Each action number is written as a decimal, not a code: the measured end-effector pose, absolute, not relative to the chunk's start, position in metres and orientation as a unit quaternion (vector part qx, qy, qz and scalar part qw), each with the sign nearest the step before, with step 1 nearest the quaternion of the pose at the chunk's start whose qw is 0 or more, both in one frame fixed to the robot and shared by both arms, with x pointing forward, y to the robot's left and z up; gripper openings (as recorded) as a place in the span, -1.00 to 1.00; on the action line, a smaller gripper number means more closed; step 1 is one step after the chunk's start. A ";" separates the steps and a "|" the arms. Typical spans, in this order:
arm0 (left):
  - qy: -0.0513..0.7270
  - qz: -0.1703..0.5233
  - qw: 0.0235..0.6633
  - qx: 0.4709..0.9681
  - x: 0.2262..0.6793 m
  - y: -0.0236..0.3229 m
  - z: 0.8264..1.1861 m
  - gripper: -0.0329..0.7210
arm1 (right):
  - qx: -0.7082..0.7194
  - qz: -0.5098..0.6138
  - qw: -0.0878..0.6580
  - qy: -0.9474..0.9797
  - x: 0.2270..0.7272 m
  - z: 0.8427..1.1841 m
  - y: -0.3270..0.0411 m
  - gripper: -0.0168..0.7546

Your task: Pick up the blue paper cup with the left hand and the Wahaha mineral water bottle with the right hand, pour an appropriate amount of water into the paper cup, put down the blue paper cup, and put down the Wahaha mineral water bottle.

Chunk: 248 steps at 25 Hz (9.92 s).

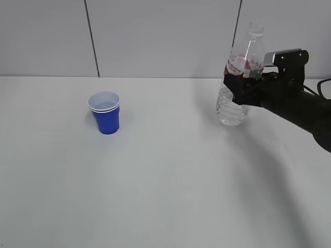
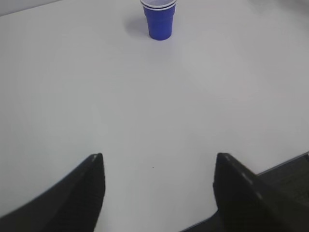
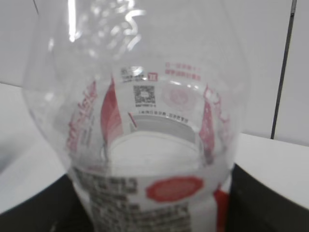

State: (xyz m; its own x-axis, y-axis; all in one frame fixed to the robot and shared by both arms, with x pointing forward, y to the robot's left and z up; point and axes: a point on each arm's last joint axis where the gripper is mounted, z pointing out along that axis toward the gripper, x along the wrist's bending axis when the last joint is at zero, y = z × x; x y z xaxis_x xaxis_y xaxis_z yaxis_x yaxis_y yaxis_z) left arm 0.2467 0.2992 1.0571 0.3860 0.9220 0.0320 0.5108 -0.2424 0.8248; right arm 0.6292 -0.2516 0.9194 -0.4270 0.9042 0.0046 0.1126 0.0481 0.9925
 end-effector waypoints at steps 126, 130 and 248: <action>0.484 0.271 0.381 0.740 0.247 0.299 1.057 0.41 | 0.396 0.491 0.398 0.666 0.549 0.885 -0.262 0.70; 0.484 0.271 0.381 0.740 0.247 0.299 1.057 0.41 | 0.393 0.498 0.399 0.662 0.533 0.899 -0.261 0.66; 0.483 0.271 0.382 0.740 0.247 0.299 1.057 0.41 | 0.495 0.347 0.469 0.645 0.234 1.104 -0.303 0.56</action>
